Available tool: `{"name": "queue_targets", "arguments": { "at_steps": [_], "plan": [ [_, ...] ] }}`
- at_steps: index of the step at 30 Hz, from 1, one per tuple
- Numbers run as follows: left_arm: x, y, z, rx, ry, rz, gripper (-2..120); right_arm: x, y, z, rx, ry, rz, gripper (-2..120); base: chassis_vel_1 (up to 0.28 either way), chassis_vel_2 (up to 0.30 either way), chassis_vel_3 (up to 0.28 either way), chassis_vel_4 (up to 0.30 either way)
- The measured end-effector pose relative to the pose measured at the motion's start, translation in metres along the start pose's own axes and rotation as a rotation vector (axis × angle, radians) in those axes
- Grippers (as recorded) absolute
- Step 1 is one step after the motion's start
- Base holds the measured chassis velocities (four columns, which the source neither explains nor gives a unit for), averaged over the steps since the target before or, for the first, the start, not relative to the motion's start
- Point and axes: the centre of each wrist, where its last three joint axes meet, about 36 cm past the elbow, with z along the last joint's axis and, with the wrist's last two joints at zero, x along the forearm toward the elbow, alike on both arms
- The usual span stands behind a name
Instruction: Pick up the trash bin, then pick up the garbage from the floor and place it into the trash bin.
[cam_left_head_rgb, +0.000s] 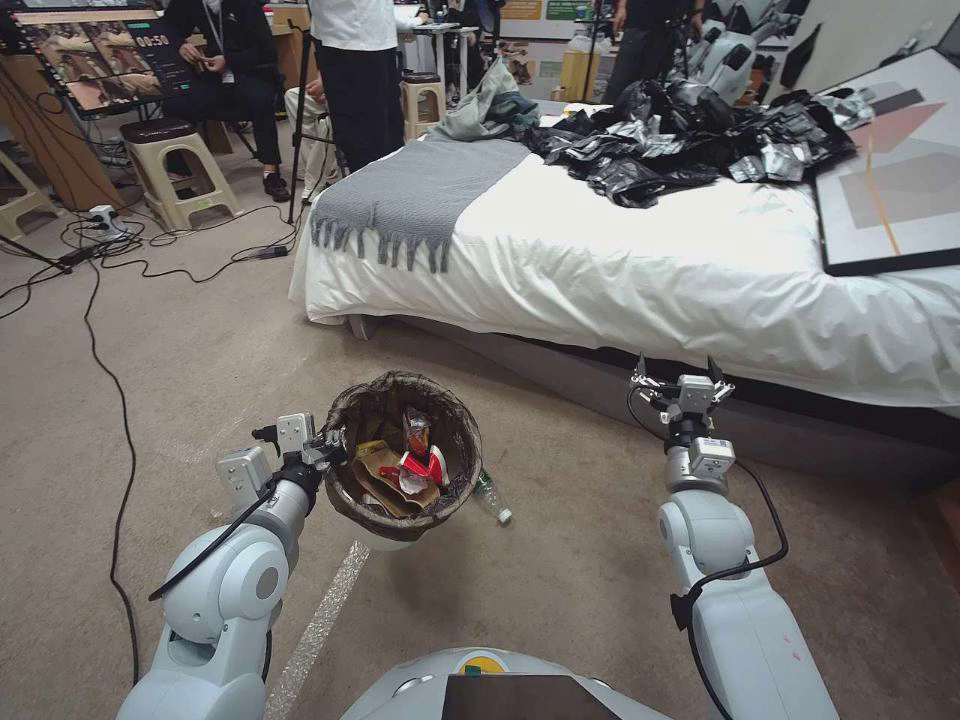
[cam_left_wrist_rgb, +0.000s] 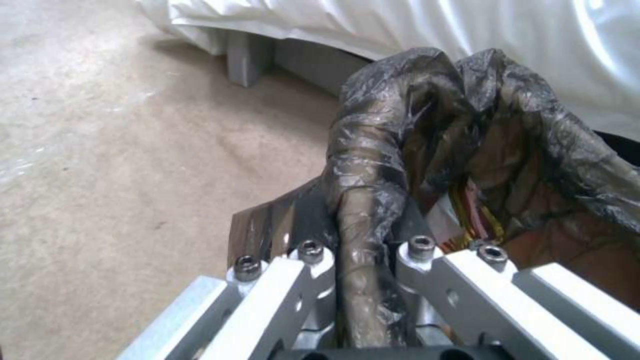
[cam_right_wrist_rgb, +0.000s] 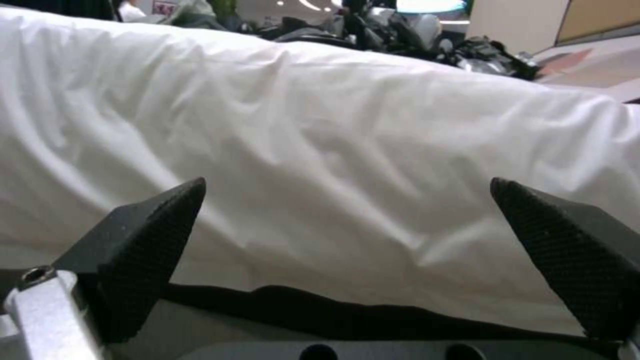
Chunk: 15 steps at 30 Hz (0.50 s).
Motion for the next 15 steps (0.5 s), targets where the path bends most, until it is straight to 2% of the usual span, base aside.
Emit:
{"name": "queue_targets", "arguments": {
  "at_steps": [15],
  "plan": [
    [-0.0002, 0.0004, 0.0, -0.003, 0.001, 0.002, 5, 0.002, 0.0004, 0.0027, 0.008, 0.021, 0.0, 100, 0.054, 0.051, 0.05, 0.044]
  ]
}}
